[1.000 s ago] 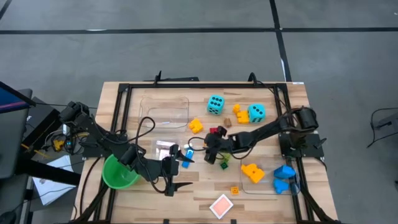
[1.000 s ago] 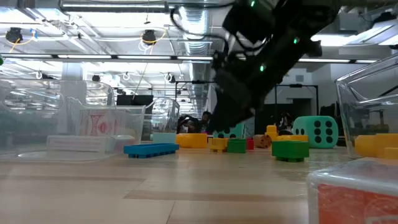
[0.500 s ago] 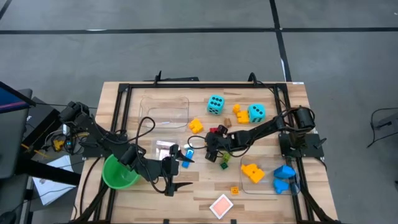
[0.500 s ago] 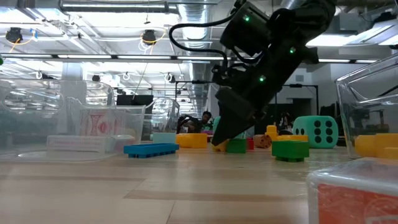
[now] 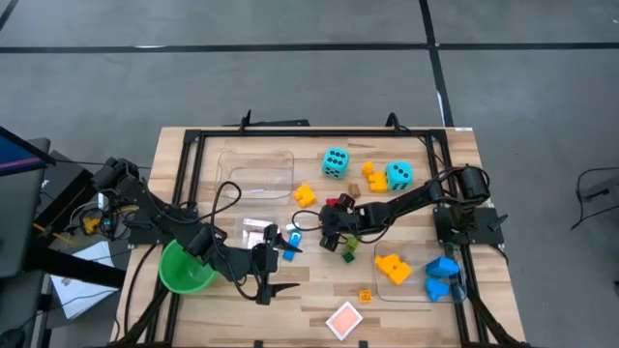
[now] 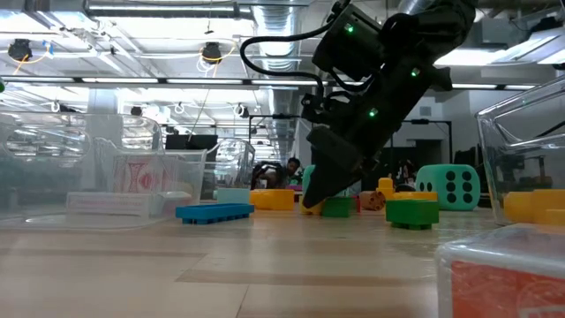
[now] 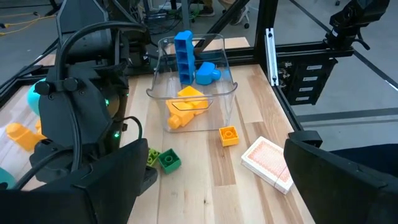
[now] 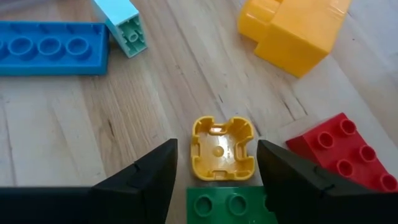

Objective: Pick & Place Toys
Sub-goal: Put the yellow game piece into the bottom right transparent bin

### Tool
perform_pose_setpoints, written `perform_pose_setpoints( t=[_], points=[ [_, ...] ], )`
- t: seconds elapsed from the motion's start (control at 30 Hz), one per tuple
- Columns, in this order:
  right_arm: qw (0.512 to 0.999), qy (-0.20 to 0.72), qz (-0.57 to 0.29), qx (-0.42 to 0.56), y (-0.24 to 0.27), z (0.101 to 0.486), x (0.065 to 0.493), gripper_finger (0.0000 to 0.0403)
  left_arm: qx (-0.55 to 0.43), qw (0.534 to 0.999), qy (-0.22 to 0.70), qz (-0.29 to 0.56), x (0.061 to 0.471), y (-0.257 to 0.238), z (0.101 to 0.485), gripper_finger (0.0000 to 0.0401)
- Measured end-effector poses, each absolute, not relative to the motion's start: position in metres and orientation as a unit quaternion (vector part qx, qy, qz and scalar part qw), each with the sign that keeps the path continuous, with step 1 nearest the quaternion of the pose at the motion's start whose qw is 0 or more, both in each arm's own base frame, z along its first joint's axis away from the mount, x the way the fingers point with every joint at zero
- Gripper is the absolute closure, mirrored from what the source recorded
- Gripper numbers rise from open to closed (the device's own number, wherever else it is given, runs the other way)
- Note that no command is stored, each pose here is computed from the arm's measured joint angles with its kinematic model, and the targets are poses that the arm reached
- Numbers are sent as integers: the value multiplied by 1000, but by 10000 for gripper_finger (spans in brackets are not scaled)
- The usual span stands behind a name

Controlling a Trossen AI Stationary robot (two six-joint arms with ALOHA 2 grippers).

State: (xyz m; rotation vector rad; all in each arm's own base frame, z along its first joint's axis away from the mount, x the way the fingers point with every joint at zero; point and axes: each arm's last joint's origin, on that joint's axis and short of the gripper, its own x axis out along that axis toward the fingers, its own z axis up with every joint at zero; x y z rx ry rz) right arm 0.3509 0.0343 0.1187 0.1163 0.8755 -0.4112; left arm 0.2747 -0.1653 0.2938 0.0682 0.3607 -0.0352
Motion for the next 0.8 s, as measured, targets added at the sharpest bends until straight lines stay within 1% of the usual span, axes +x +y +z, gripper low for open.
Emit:
perform_pose_setpoints(
  t=[0.1,0.27,0.33,0.43,0.63,0.8],
  points=[
    [884,424,-188,61,35,118,351,220,34,983,179,-18,275,-165,294,32],
    [885,424,-181,65,36,119,351,277,33,983,179,-18,275,-165,294,32],
    [886,423,-181,66,36,119,352,294,33,983,179,-18,275,-165,294,32],
    [886,423,-180,65,36,119,352,298,33,983,179,-18,275,-165,294,32],
    [886,424,-179,62,36,119,352,278,33,983,179,-18,275,-165,294,32],
    [886,424,-178,61,36,119,351,284,33,983,179,-18,275,-165,294,32]
  ],
)
